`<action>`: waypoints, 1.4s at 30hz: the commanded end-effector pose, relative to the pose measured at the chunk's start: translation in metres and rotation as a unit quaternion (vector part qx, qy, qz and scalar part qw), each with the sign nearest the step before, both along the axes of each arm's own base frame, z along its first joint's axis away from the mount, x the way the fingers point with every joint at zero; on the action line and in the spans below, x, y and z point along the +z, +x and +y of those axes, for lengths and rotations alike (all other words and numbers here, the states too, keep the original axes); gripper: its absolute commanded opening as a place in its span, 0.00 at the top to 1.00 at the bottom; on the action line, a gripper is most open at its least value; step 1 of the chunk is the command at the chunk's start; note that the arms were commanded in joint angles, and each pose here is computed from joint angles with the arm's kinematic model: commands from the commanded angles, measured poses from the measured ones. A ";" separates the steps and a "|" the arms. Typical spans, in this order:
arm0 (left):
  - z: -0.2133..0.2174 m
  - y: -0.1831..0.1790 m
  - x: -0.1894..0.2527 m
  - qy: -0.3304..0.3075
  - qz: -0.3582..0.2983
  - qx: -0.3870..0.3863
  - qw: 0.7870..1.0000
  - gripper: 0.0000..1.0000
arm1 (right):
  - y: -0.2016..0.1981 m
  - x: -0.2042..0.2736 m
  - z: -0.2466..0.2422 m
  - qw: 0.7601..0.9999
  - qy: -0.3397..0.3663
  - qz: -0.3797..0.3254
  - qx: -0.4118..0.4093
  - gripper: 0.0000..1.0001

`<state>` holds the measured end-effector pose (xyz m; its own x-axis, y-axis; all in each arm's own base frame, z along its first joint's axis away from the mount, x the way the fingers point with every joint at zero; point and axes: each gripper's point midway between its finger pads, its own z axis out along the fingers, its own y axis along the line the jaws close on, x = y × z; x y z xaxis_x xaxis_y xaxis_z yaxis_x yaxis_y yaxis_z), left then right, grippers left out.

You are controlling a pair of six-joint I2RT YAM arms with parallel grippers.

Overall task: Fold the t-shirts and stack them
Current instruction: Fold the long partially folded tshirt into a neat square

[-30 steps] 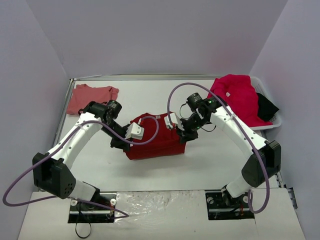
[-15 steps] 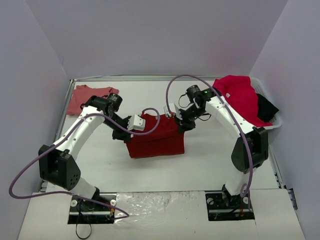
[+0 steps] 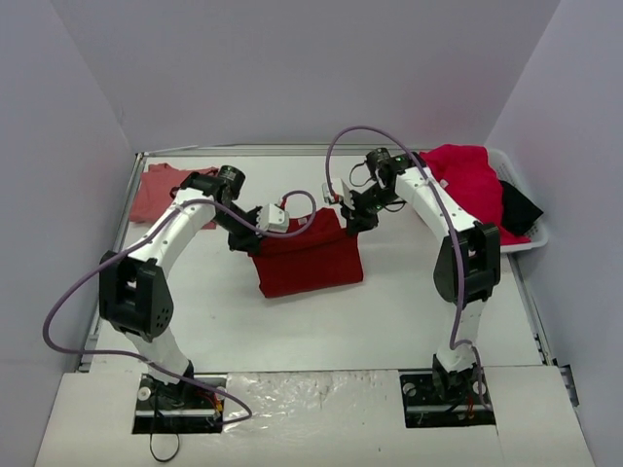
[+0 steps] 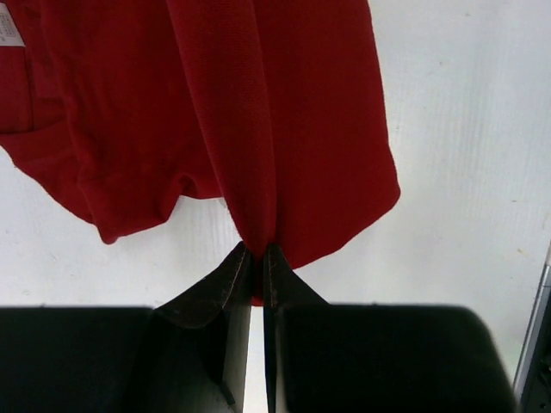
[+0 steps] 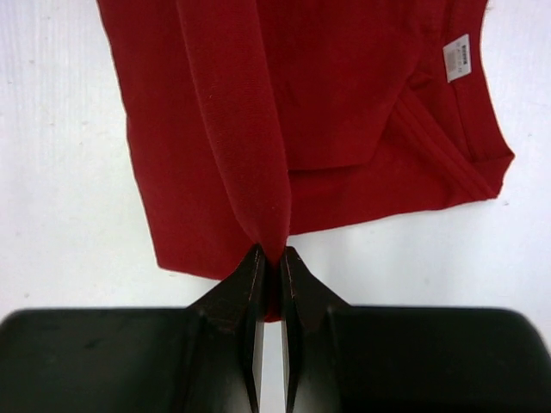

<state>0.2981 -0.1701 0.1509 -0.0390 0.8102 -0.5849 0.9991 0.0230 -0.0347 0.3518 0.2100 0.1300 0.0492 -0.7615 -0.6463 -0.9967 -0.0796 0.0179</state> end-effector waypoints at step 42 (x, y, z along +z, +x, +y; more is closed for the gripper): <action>0.003 -0.174 0.063 -0.063 0.102 -0.102 0.988 0.98 | -0.182 0.072 -0.013 0.994 0.059 0.077 0.055 1.00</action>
<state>0.1673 -0.1771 0.1948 0.0274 0.7251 -0.6880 0.9844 -0.1390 -0.1074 0.1909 0.2036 0.1826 0.0363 -0.6986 -0.7146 -0.9794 -0.1671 0.1137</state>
